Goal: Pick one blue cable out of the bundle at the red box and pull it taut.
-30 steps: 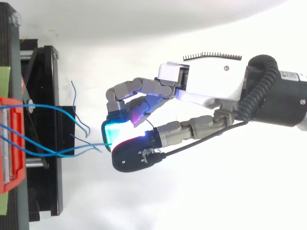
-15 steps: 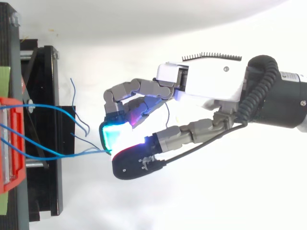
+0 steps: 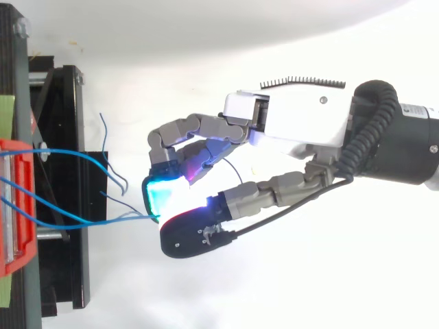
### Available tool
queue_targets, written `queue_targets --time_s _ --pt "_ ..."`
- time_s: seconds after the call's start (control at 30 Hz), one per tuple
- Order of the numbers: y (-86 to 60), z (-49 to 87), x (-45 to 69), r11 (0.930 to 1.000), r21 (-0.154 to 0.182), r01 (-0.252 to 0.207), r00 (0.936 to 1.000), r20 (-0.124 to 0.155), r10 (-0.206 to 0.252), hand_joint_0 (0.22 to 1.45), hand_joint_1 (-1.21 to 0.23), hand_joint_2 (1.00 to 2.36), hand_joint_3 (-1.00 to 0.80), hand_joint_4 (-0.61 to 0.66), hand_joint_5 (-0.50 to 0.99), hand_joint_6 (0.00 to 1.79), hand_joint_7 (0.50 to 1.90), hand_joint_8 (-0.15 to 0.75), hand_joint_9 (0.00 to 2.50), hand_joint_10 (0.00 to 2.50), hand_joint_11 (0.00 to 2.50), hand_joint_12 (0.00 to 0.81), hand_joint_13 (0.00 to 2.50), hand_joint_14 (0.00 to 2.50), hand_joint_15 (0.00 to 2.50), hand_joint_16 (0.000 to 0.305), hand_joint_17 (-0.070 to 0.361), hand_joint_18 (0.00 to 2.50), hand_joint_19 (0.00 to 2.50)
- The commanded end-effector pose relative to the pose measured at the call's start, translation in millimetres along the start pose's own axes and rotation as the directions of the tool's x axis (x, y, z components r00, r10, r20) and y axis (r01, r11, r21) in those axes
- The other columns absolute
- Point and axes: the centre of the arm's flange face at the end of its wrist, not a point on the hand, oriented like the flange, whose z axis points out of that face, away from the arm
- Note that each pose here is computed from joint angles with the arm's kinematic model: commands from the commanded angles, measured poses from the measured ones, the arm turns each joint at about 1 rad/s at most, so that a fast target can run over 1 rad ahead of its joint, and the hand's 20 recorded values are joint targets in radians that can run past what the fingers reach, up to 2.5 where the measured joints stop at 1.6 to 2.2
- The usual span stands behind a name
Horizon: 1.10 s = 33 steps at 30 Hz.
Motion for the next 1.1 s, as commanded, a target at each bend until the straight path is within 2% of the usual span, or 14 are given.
queue_targets --time_s 0.0,0.03,0.13,0.27,0.37,0.67,0.93,1.07 --pt "0.6 0.4 -0.4 1.0000 -0.004 -0.002 1.0000 0.007 0.002 0.62 -0.82 1.03 -0.05 0.10 -0.02 0.61 1.38 0.344 0.81 0.01 0.31 0.393 0.58 0.01 0.24 0.059 0.132 0.63 0.31" --pt "0.9 0.9 -1.0 1.0000 -0.007 -0.003 0.9999 0.013 0.004 0.62 -0.82 1.03 -0.06 0.09 -0.02 0.61 1.38 0.342 0.80 0.01 0.31 0.394 0.58 0.01 0.24 0.058 0.131 0.62 0.31" --pt "1.2 1.6 -1.5 0.9999 -0.015 -0.002 0.9998 0.022 0.002 0.62 -0.82 1.03 -0.05 0.04 -0.03 0.62 1.52 0.340 0.80 0.01 0.37 0.397 0.56 0.01 0.25 0.058 0.131 0.60 0.31" --pt "1.0 2.3 -1.3 0.9999 -0.016 0.000 0.9998 0.022 0.001 0.62 -0.81 1.03 -0.05 0.06 -0.06 0.73 1.37 0.331 0.79 0.01 0.38 0.392 0.53 0.01 0.24 0.058 0.131 0.59 0.30" --pt "0.3 2.1 -1.1 0.9999 -0.015 0.001 0.9998 0.021 -0.001 0.62 -0.81 1.03 -0.04 0.06 -0.07 0.76 1.33 0.330 0.78 0.01 0.38 0.392 0.52 0.01 0.24 0.058 0.131 0.58 0.29" --pt "0.4 2.0 -0.2 0.9999 -0.015 0.003 0.9998 0.021 -0.003 0.63 -0.81 1.03 -0.04 0.07 -0.09 0.80 1.31 0.329 0.79 0.01 0.40 0.389 0.49 0.01 0.23 0.058 0.131 0.57 0.31" --pt "0.8 1.8 2.4 0.9999 -0.016 0.004 0.9999 0.015 -0.003 0.63 -0.81 1.03 -0.03 0.09 -0.09 0.80 1.36 0.328 0.80 0.01 0.42 0.391 0.49 0.01 0.24 0.058 0.131 0.55 0.31" --pt "0.6 1.7 2.0 0.9999 -0.014 0.004 0.9998 0.018 -0.004 0.63 -0.81 1.03 -0.03 0.10 -0.10 0.82 1.32 0.330 0.80 0.01 0.43 0.393 0.49 0.01 0.23 0.058 0.131 0.55 0.31"
